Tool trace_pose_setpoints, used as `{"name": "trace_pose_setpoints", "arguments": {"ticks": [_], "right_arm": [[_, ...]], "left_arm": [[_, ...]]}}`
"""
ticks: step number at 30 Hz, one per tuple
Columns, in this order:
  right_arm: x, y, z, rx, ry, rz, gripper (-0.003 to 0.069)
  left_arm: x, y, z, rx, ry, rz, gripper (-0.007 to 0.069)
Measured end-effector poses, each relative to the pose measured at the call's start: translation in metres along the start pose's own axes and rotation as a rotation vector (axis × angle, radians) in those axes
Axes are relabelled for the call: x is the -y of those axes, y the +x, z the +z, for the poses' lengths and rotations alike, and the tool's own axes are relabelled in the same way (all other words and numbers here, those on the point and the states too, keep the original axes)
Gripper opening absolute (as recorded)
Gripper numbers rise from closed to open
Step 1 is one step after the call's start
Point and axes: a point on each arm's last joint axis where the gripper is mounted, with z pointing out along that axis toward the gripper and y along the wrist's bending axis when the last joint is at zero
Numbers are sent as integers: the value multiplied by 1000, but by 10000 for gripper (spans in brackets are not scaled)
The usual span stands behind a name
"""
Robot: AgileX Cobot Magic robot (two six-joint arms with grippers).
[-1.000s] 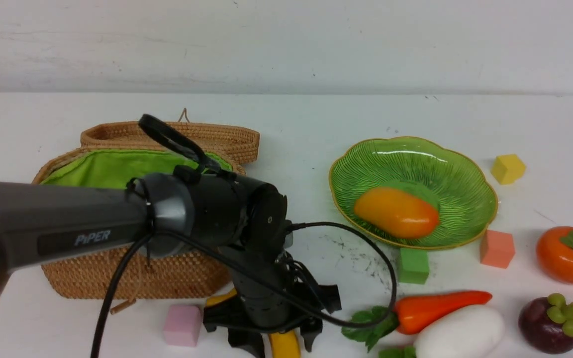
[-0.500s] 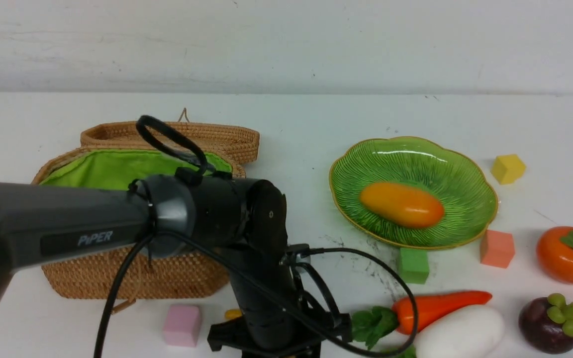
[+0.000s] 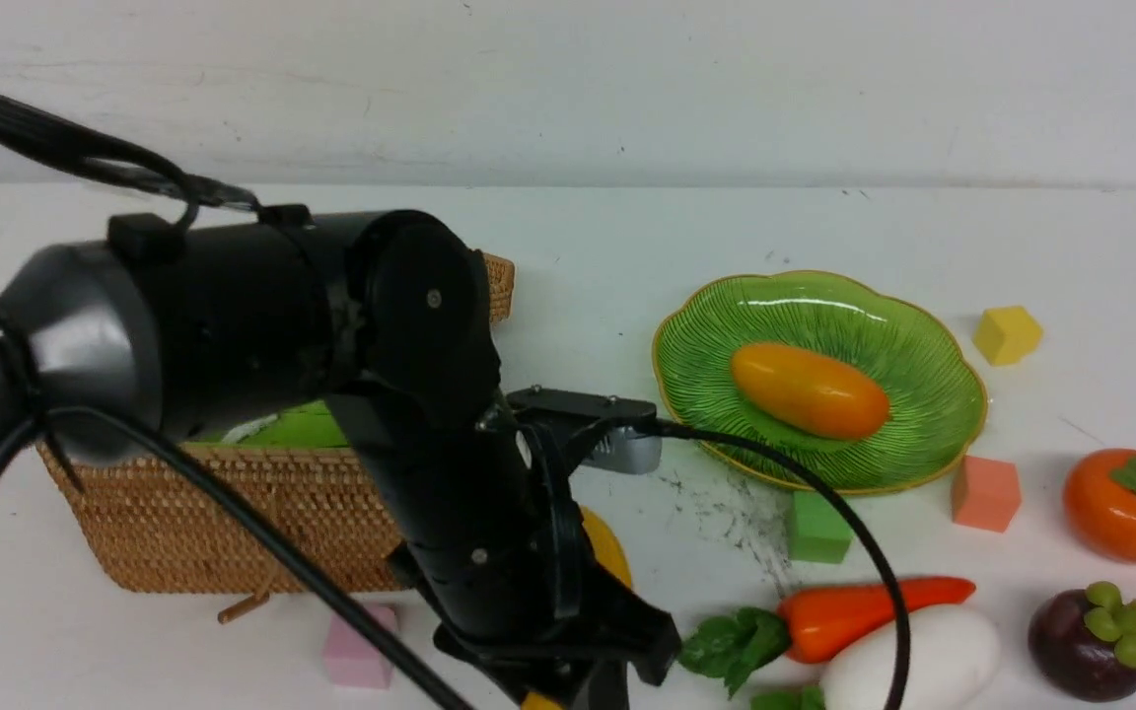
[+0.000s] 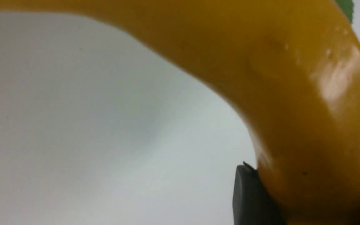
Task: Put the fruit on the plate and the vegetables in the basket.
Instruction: Use the left arm to grab a banana and put it into the right plate
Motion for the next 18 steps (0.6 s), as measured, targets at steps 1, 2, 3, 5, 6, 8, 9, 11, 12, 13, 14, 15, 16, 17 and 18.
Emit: {"name": "trace_pose_setpoints", "arguments": {"ticks": [1, 2, 3, 5, 6, 8, 9, 11, 12, 13, 14, 15, 16, 17, 18], "right_arm": [[0, 0, 0, 0, 0, 0, 242], [0, 0, 0, 0, 0, 0, 242], [0, 0, 0, 0, 0, 0, 242], [0, 0, 0, 0, 0, 0, 242], [0, 0, 0, 0, 0, 0, 242], [0, 0, 0, 0, 0, 0, 242], [0, 0, 0, 0, 0, 0, 242], [0, 0, 0, 0, 0, 0, 242], [0, 0, 0, 0, 0, 0, 242], [0, 0, 0, 0, 0, 0, 242], [0, 0, 0, 0, 0, 0, 242], [0, 0, 0, 0, 0, 0, 242], [0, 0, 0, 0, 0, 0, 242], [0, 0, 0, 0, 0, 0, 242], [0, 0, 0, 0, 0, 0, 242]], "left_arm": [[0, 0, -1, 0, -9, 31, 305], [-2, -1, -3, 3, -28, 91, 305], [-2, -2, -4, 5, -43, 131, 305], [-4, -6, -8, 20, -78, 203, 305], [-5, -10, -13, 40, -110, 256, 305], [-5, -16, -20, 75, -151, 312, 305], [-6, -20, -25, 97, -179, 346, 305], [-7, -26, -32, 128, -233, 410, 305], [-7, -27, -33, 134, -241, 424, 305], [-9, -30, -38, 144, -279, 469, 305], [-10, -35, -44, 162, -325, 534, 305], [-11, -37, -47, 170, -355, 570, 305], [-11, -41, -51, 190, -385, 614, 305], [-12, -43, -54, 201, -411, 639, 305], [-12, -48, -58, 221, -446, 680, 305]]}}
